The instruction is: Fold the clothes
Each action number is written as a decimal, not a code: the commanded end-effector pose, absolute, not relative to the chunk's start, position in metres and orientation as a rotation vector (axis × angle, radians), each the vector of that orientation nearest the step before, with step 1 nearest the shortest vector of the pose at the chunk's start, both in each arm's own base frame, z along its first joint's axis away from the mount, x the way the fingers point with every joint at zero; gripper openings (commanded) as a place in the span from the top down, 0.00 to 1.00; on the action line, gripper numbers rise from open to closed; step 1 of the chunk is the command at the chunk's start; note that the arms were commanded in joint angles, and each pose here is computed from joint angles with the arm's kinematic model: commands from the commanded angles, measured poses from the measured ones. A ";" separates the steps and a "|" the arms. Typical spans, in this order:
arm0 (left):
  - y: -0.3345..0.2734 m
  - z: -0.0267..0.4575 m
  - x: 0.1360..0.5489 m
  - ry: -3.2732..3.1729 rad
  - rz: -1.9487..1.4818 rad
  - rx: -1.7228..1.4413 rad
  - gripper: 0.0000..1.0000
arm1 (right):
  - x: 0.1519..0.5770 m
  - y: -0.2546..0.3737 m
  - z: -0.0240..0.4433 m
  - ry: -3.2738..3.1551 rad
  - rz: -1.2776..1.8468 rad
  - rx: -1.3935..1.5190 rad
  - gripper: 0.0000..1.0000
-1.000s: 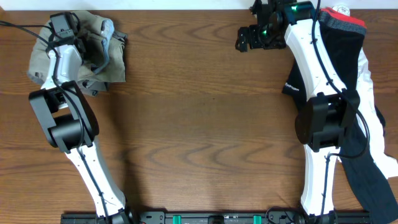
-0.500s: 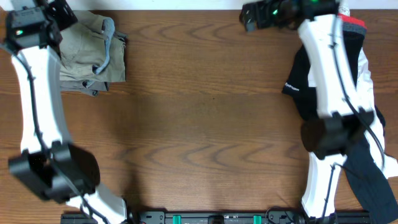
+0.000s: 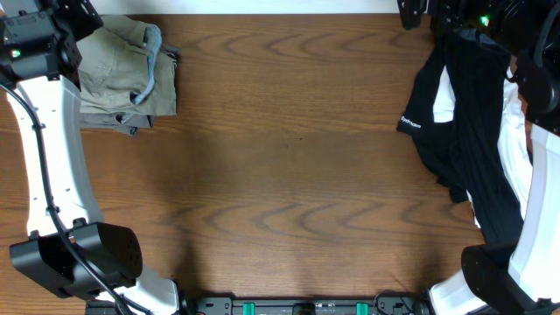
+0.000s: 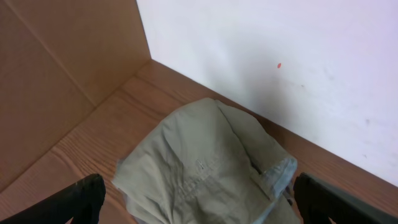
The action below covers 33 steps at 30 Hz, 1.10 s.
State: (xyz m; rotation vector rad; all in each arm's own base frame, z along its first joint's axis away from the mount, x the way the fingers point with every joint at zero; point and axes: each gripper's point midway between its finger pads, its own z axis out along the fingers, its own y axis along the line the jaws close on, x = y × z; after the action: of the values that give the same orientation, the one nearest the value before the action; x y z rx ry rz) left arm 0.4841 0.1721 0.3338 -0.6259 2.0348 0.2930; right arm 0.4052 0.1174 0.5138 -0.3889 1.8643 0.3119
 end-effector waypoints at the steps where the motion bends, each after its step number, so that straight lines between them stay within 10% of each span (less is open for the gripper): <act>1: 0.175 0.332 0.485 2.037 0.299 -0.634 0.02 | 0.413 0.114 0.498 1.915 0.275 -0.382 0.01; 20: 0.175 0.331 0.484 2.041 0.300 -0.635 0.02 | 0.413 0.082 0.491 1.786 0.152 -0.273 0.01; 33: 0.174 0.325 0.480 2.071 0.303 -0.639 0.02 | 0.353 0.030 0.328 1.735 0.076 -0.157 0.01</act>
State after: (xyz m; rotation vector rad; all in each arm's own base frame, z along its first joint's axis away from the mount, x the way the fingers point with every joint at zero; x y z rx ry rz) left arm 0.4807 0.1712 0.3283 -0.6291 2.0614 0.2952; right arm 0.3718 0.0351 0.3550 -0.1716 1.7228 0.0800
